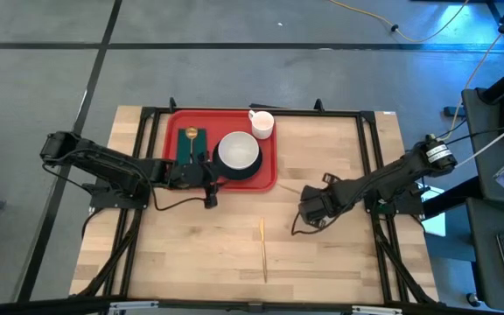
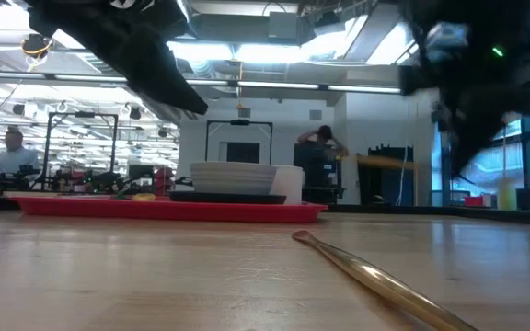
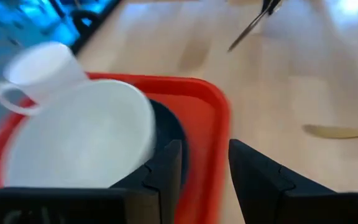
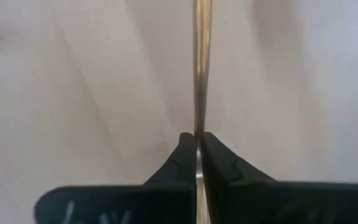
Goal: Set up tray
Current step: Put the gold fork on the green napkin to the left of the gold spoon
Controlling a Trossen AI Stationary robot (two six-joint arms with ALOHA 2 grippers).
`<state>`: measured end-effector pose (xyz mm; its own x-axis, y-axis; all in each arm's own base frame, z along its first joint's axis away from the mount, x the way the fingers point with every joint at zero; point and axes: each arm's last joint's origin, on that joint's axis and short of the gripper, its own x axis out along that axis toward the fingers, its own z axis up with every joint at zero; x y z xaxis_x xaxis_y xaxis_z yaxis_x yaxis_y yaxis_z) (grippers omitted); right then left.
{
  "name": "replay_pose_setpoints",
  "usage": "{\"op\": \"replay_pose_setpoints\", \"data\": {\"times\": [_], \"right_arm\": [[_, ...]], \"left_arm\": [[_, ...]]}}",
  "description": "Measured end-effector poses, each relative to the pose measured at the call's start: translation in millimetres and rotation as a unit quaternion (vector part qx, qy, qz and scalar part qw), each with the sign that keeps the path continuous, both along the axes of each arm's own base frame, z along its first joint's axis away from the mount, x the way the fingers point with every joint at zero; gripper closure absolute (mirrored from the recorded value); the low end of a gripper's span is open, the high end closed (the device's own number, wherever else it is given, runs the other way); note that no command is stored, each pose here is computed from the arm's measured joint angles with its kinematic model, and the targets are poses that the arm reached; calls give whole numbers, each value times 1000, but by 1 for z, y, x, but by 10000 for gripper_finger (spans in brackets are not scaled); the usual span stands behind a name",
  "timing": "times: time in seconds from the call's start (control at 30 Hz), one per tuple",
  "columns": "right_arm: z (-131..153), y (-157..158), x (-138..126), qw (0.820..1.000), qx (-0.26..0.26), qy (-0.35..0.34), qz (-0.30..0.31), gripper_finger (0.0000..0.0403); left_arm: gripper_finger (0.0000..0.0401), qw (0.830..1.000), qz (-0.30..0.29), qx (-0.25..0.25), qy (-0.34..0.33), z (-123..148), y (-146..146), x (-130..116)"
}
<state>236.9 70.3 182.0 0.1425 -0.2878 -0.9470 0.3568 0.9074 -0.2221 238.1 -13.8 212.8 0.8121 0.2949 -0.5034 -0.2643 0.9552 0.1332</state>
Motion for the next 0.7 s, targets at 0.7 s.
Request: {"op": "replay_pose_setpoints", "data": {"times": [0.7], "right_arm": [[44, -28, 131, 961, -232, 98, 110, 402]], "left_arm": [[237, 962, -8, 250, 107, 40, -24, 21]]}}
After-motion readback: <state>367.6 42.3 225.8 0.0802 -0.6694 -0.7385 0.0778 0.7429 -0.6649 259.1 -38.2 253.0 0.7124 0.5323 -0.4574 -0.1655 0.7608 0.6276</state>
